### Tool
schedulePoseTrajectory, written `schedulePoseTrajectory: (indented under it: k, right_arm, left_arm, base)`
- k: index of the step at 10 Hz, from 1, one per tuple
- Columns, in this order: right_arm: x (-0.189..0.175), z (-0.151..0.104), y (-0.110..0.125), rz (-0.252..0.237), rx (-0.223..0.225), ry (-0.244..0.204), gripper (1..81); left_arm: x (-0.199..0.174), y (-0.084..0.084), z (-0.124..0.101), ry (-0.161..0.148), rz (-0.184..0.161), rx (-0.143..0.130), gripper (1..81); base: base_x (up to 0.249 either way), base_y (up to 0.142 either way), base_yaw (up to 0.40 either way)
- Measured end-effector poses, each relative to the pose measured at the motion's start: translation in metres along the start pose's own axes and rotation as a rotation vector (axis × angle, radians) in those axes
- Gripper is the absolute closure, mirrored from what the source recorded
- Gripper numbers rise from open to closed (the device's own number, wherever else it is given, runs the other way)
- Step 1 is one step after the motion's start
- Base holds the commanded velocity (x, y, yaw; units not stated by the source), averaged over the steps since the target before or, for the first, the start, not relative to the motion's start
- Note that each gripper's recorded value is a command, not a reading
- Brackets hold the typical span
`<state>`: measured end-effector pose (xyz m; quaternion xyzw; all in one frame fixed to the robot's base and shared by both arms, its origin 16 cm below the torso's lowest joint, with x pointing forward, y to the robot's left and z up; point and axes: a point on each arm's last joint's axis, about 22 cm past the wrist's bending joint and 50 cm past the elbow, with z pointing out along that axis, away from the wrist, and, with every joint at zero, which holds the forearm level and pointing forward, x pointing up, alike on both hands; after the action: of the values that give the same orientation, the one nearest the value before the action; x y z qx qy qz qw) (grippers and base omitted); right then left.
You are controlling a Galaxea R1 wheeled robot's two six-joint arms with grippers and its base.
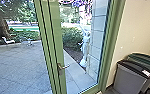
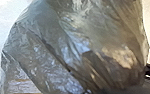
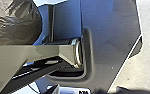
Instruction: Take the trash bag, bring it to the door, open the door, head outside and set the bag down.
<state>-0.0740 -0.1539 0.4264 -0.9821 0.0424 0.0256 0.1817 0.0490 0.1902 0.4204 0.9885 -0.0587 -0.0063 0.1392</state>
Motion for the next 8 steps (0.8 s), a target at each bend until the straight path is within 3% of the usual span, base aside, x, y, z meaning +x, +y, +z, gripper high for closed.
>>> schedulePoseTrajectory:
  k: [8]
  right_arm:
    - [-0.0004,0.0001,-0.0003,0.0,0.0,0.0,1.0]
  left_arm:
    - [-0.0005,-0.0003,-0.0001,-0.001,0.0,0.0,81.1]
  base:
    - [0.125,0.0,0.0]
